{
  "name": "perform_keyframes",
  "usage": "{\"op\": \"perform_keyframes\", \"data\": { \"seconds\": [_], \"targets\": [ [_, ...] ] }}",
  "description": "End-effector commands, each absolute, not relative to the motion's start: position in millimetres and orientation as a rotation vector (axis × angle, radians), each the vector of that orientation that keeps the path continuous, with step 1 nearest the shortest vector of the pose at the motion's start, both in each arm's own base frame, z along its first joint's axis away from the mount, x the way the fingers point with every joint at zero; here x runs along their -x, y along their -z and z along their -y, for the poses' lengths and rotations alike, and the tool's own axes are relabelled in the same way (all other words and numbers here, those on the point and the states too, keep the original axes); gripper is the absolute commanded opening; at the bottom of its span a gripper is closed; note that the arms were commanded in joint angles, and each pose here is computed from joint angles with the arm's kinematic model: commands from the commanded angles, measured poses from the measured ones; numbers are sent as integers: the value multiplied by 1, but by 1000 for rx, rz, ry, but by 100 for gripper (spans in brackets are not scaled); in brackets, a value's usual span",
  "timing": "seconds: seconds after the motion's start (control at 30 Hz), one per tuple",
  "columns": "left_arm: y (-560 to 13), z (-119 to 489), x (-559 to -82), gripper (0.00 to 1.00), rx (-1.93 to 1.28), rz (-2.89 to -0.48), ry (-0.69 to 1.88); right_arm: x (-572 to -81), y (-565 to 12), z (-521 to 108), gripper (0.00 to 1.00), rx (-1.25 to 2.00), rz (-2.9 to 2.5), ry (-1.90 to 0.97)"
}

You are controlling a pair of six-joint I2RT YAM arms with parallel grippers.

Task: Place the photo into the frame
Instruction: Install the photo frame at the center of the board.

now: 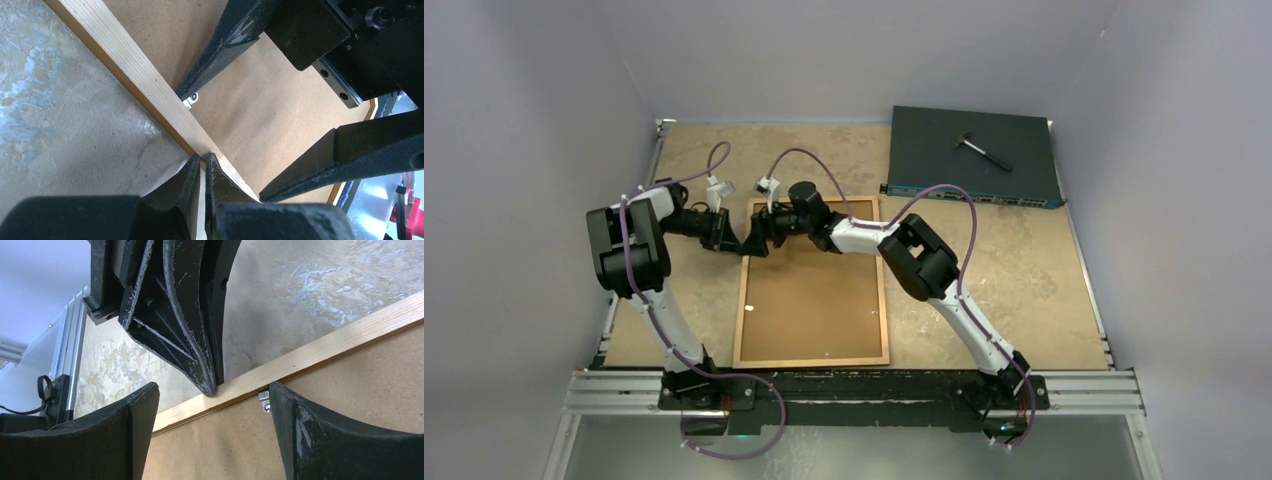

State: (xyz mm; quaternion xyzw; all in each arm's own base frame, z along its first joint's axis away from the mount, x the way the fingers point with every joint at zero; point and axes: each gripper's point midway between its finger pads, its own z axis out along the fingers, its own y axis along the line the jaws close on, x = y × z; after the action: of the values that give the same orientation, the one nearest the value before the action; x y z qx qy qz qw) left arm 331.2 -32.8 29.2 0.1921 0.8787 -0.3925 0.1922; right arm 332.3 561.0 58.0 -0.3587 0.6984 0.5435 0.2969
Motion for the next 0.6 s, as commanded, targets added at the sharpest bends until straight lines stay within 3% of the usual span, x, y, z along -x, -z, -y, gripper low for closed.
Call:
{"op": "perform_keyframes", "data": {
  "seconds": [0.0,0.17,0.33,0.43,0.57],
  "targets": [
    [-19,23,-321,0,-619,-2512,1041,-307,-77,-573,85,1010,-1879,-1525],
    [-34,7,-325,0,-611,-2500,1028,-359,-130,-554,95,846,-1846,-1368],
    [-36,-9,-314,1,-669,-2525,951,-408,-185,-474,99,548,-1857,-1180],
    [-31,-8,-300,2,-732,-2530,932,-421,-178,-407,99,341,-1972,-1005],
    [-24,-7,-285,2,-808,-2533,912,-405,-125,-323,99,127,-2162,-747]
  ]
}}
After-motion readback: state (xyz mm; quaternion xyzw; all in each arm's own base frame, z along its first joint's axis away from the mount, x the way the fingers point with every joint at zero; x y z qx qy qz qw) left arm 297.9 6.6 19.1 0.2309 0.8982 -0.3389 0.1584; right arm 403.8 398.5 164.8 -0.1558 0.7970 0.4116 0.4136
